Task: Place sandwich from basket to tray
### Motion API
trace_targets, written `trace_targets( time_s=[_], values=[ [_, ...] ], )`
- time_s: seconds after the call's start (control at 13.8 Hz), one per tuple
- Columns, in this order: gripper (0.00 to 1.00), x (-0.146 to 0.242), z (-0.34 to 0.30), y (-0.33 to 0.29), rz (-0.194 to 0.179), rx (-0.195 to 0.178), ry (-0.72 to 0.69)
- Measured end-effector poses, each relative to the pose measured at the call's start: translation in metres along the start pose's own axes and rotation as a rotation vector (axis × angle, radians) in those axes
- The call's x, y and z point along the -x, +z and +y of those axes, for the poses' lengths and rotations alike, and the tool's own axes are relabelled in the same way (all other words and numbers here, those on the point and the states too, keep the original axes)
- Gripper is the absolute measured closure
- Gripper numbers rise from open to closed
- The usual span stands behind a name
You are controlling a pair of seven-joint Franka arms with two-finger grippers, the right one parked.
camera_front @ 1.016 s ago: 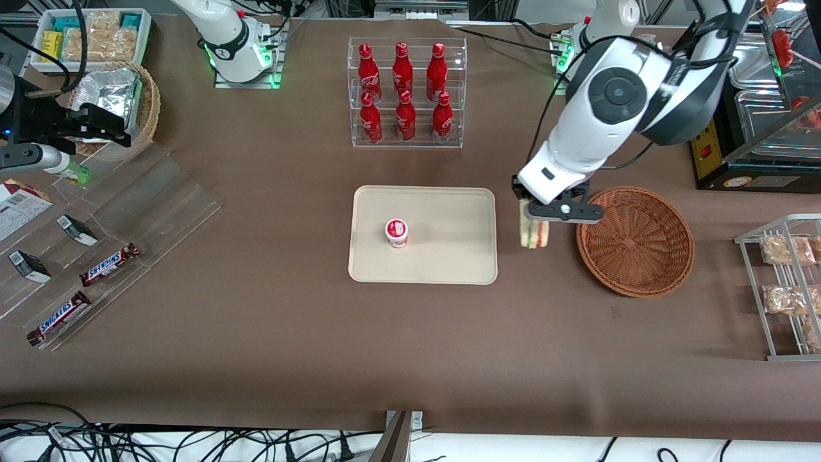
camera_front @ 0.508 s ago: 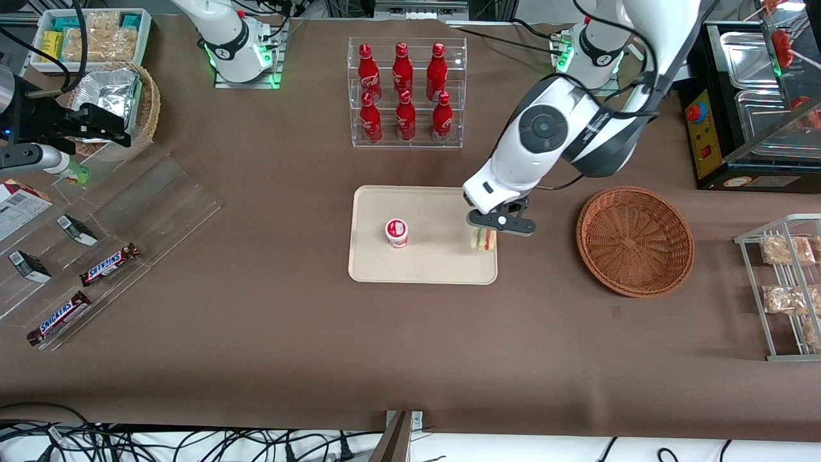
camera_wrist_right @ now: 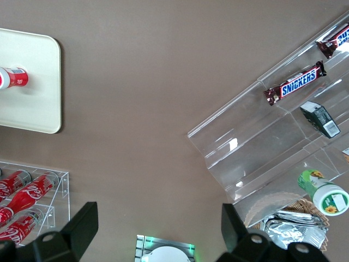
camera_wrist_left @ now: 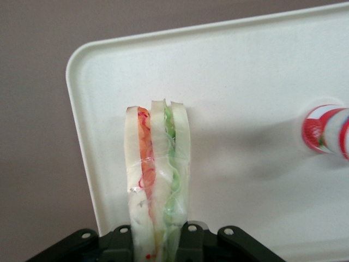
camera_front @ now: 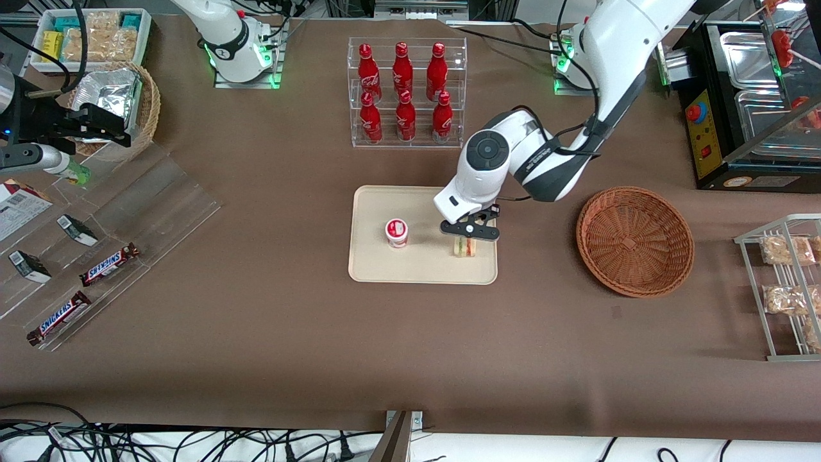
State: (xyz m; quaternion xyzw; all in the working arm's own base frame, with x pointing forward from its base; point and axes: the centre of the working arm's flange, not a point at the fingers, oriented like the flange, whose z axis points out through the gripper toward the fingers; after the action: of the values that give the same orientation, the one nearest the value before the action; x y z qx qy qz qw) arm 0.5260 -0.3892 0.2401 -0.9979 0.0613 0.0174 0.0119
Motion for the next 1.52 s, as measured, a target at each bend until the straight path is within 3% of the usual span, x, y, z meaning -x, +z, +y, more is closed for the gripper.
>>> trace_targets(
  time_s=[0.15,0.29,0.36,0.65,0.8,0.94,1.16,1.52],
  values=[
    [0.81,0.003,0.004,0.014,-0.007,-0.014,-0.01],
    [0.82,0.006,0.01,0.02,-0.009,-0.005,-0.022],
    [0.77,0.006,0.011,0.02,-0.006,-0.002,-0.035],
    [0.39,0.001,0.014,0.012,0.031,-0.01,-0.053],
    [0.19,-0.017,0.008,-0.013,0.076,0.005,-0.1],
    [0.01,-0.038,-0.013,-0.058,0.115,-0.018,-0.194],
    [0.0,-0.058,-0.056,-0.143,0.139,-0.082,-0.346],
    [0.0,-0.056,-0.116,-0.236,0.149,-0.103,-0.487]
  ],
)
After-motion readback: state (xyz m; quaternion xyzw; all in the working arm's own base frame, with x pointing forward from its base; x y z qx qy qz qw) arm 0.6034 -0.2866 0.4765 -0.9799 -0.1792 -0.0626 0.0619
